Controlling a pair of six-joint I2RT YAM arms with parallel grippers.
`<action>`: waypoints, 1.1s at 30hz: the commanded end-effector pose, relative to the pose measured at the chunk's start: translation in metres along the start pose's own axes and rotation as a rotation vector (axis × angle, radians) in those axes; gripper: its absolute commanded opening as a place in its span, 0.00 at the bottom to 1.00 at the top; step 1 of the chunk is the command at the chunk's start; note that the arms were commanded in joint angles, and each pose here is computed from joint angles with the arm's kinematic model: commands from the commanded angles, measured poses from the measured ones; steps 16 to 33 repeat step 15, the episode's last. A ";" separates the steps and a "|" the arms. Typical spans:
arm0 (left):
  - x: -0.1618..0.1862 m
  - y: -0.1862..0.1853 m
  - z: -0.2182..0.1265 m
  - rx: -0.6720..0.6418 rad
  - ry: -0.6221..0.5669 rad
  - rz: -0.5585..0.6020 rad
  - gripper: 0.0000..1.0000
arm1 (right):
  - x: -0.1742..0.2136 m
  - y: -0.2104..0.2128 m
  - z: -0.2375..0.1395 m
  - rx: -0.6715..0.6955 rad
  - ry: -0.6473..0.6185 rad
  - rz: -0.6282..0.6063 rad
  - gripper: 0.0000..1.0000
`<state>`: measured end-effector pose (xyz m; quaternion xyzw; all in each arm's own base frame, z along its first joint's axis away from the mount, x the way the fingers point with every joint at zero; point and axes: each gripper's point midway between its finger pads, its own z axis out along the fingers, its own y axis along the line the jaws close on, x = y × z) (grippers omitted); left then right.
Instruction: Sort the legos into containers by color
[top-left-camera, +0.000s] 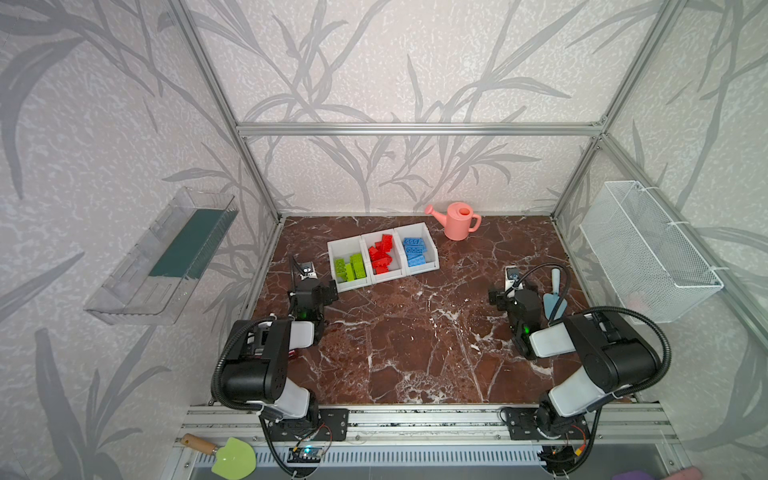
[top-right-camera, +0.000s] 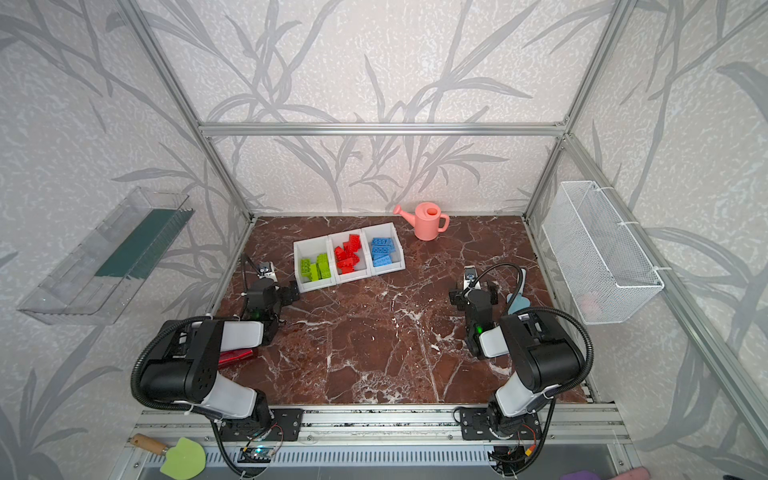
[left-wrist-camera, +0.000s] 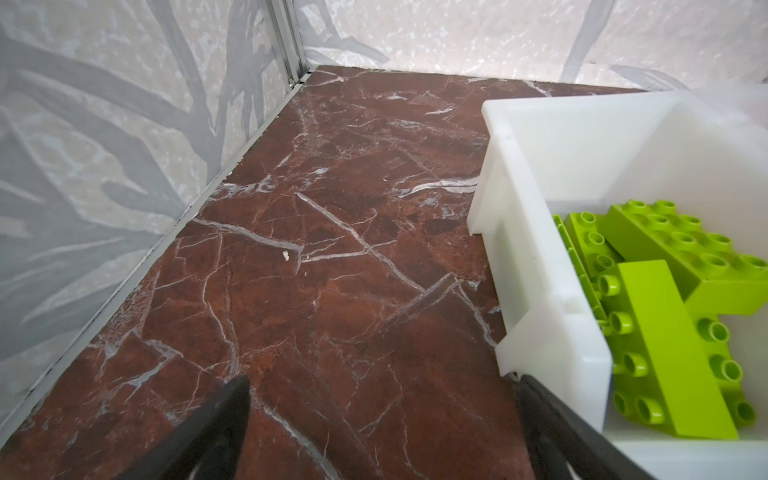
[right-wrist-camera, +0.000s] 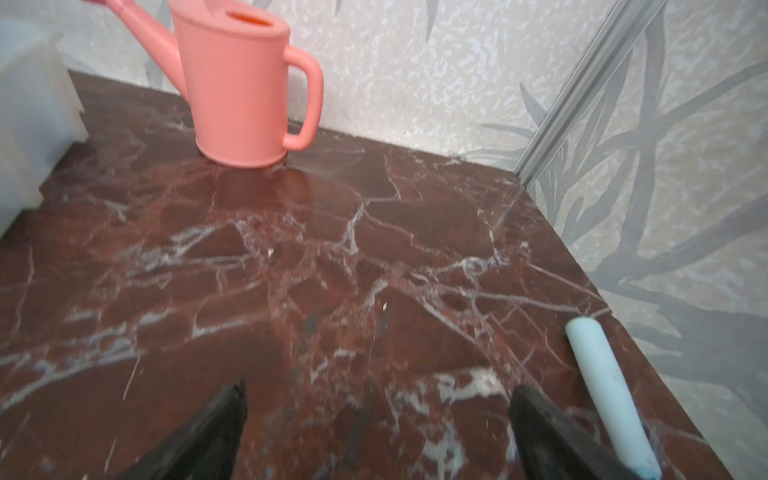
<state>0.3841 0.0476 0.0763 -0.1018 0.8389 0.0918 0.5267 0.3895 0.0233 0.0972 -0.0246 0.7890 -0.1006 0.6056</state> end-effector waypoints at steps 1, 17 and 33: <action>-0.017 -0.009 0.000 0.051 -0.048 0.004 0.99 | -0.001 -0.002 0.003 -0.015 0.019 0.042 0.99; -0.017 -0.008 0.000 0.050 -0.048 0.003 0.99 | -0.001 -0.002 0.005 -0.017 0.027 0.044 0.99; -0.017 -0.008 0.000 0.050 -0.048 0.003 0.99 | -0.001 -0.002 0.005 -0.017 0.027 0.044 0.99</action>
